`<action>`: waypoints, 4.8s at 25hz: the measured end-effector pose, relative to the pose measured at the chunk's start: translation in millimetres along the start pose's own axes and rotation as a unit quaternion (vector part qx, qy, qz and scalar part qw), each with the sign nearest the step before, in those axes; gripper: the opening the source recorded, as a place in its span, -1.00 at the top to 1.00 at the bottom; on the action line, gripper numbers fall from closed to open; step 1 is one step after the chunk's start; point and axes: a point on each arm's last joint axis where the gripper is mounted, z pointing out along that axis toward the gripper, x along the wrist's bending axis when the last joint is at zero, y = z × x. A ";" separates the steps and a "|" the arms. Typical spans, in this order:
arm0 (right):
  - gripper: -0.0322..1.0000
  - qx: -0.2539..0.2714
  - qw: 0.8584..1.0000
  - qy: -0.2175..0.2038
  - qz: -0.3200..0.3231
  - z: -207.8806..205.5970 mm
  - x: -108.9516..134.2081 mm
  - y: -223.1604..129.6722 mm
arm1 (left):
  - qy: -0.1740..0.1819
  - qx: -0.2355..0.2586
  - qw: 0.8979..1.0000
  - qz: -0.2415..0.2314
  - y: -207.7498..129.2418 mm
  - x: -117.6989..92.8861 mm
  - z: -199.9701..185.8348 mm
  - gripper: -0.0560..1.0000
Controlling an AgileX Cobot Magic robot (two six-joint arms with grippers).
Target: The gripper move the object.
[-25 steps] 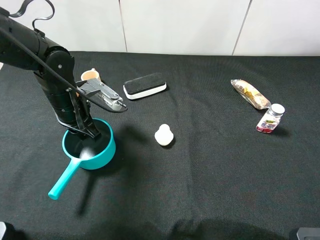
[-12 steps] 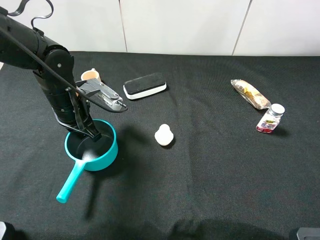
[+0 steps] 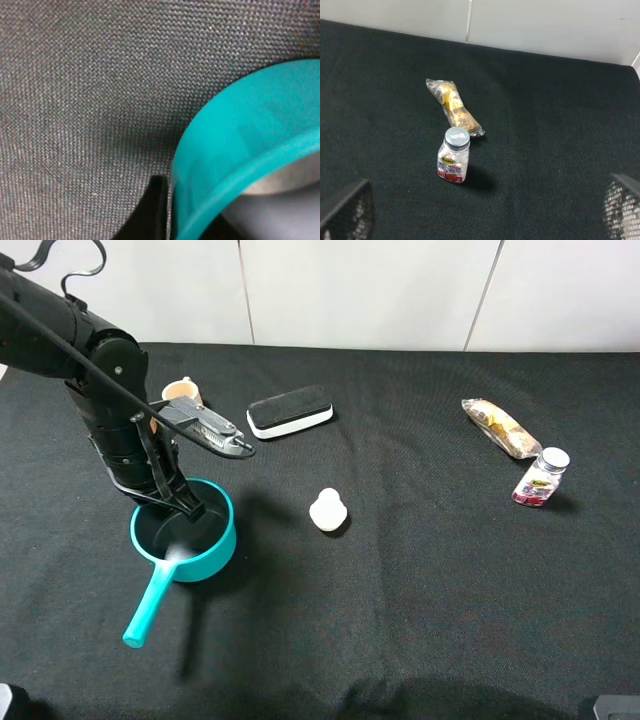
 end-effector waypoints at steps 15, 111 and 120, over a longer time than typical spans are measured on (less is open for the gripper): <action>-0.41 0.000 1.000 0.000 0.000 0.0 0.0 0.0 | 0.005 -0.017 0.999 -0.051 6.0 2.9 -23.8 0.76; -0.41 0.000 1.000 0.000 0.000 0.0 0.0 0.0 | -0.025 -0.024 0.983 -0.181 93.1 103.9 -15.4 0.76; -0.41 0.000 1.000 0.000 0.000 0.0 0.0 0.0 | -0.027 -0.018 0.982 -0.187 93.3 107.8 -5.1 0.76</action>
